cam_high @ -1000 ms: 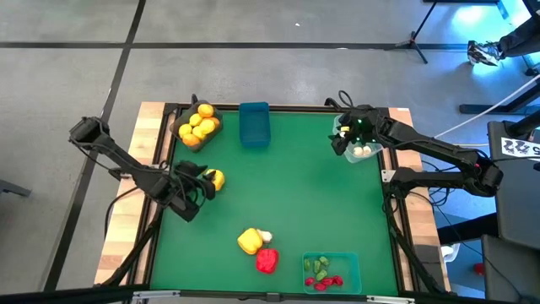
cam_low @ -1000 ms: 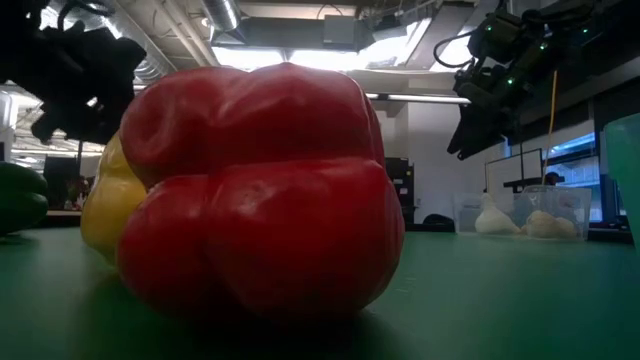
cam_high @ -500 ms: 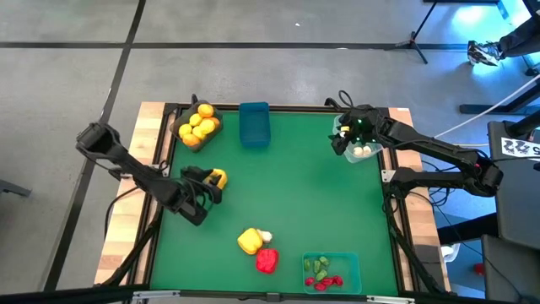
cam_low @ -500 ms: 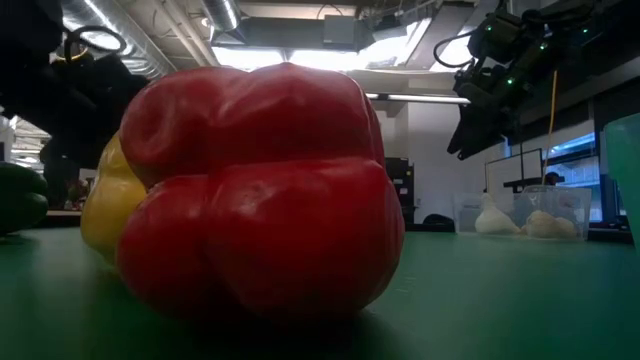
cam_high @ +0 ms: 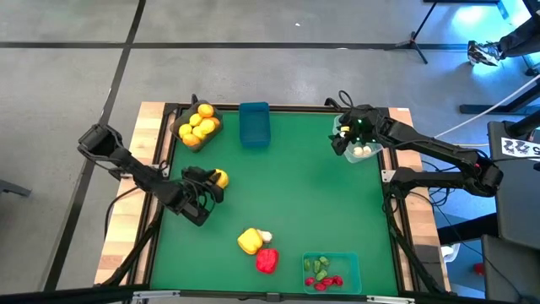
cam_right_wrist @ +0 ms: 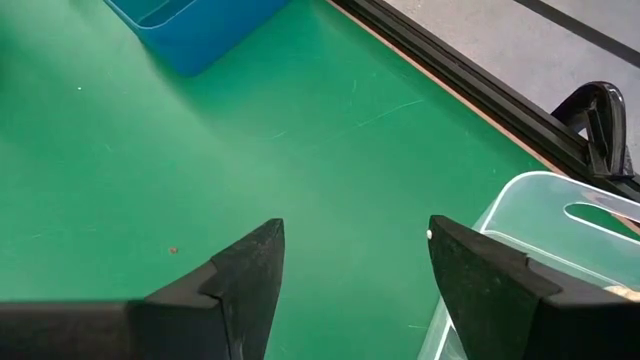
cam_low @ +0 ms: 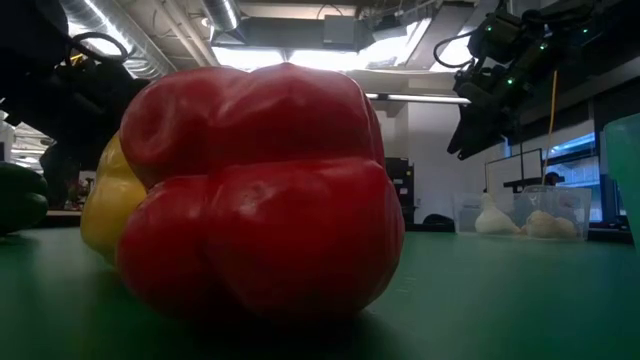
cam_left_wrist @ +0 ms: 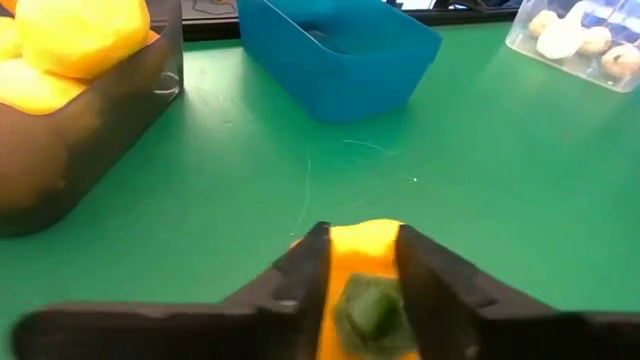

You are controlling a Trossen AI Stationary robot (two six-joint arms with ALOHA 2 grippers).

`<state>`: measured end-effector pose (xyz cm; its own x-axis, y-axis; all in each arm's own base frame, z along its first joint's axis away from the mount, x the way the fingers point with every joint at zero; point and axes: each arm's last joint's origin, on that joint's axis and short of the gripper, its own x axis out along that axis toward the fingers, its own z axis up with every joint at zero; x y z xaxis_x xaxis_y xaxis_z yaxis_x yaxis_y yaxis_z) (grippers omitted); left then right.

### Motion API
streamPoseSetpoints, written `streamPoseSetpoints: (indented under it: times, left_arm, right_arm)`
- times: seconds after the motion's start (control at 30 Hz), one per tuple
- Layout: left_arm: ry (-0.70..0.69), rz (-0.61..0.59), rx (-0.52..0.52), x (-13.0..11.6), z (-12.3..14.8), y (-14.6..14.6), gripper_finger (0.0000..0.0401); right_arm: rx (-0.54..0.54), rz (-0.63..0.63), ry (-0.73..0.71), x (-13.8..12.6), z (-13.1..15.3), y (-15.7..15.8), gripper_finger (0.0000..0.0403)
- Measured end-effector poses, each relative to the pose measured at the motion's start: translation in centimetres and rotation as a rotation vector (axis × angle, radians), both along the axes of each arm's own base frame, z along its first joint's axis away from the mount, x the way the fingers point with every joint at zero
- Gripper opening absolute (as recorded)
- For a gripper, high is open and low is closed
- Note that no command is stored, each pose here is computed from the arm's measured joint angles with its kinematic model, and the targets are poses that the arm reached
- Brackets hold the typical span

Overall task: Sort produce into baskets
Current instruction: Put the top yellow bell pepper into the blue bin

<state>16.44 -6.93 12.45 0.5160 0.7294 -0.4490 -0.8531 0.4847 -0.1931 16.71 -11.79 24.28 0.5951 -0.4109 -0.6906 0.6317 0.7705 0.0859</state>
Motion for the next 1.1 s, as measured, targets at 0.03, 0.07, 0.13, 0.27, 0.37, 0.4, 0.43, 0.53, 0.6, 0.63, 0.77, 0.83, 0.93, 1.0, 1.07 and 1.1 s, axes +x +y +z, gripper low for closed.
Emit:
streamPoseSetpoints:
  times: [0.03,0.07,0.13,0.27,0.37,0.4,0.43,0.53,0.6,0.63,0.77,0.83,0.93,1.0,1.07,1.1]
  left_arm:
    - [-0.004,0.002,-0.003,0.0,0.0,0.0,0.0089]
    - [-0.009,0.005,-0.007,0.0,0.0,0.0,0.007]
    - [-0.023,0.009,-0.024,0.1,0.0,-0.1,0.0035]
    - [-0.053,0.015,-0.021,0.3,0.1,-0.1,0.0014]
    - [-0.066,0.025,-0.02,0.8,0.6,-0.2,0.0023]
    - [-0.066,0.031,-0.026,1.0,0.8,-0.1,0.0022]
    - [-0.068,0.035,-0.034,1.4,1.0,-0.1,0.002]
    - [-0.068,0.041,-0.023,2.4,2.0,-0.1,0.001]
    - [-0.068,0.045,-0.005,3.2,2.8,0.0,0.001]
    - [-0.065,0.047,0.006,3.6,3.2,0.1,0.0012]
    - [-0.071,0.077,0.032,5.2,4.9,0.8,0.0015]
    - [-0.09,0.112,0.04,6.0,5.8,1.5,0.0011]
    - [-0.125,0.19,0.061,7.0,7.0,2.9,0.0009]
    - [-0.133,0.24,0.072,7.4,7.6,4.2,0.0009]
    - [-0.139,0.294,0.086,7.8,8.2,5.6,0.0012]
    - [-0.143,0.317,0.093,8.0,8.5,6.4,0.0014]
  right_arm:
    - [0.0,0.0,0.0,0.0,0.0,0.0,0.0243]
    - [0.0,0.0,0.0,0.0,0.0,0.0,0.0243]
    - [0.0,0.0,0.0,0.0,0.0,0.0,0.0244]
    - [0.0,0.0,0.001,0.0,0.0,0.0,0.0244]
    - [0.0,0.0,0.001,0.0,0.0,0.0,0.0244]
    - [0.0,0.0,0.001,0.0,0.0,0.0,0.0244]
    - [0.0,0.0,0.001,0.0,0.0,0.0,0.0243]
    - [0.0,0.0,0.001,0.0,0.0,0.0,0.0244]
    - [0.0,0.0,0.001,0.0,0.0,0.0,0.0243]
    - [-0.001,0.0,0.0,0.0,0.0,0.0,0.0243]
    - [0.0,0.0,0.001,0.0,0.0,0.0,0.0243]
    - [0.007,-0.009,-0.004,0.0,0.0,0.0,0.0243]
    - [0.022,-0.026,-0.015,0.0,0.0,0.0,0.0244]
    - [0.023,-0.029,-0.016,0.0,0.0,0.0,0.0244]
    - [0.023,-0.029,-0.017,0.0,0.0,0.0,0.0243]
    - [0.023,-0.029,-0.017,0.0,0.0,0.0,0.0243]
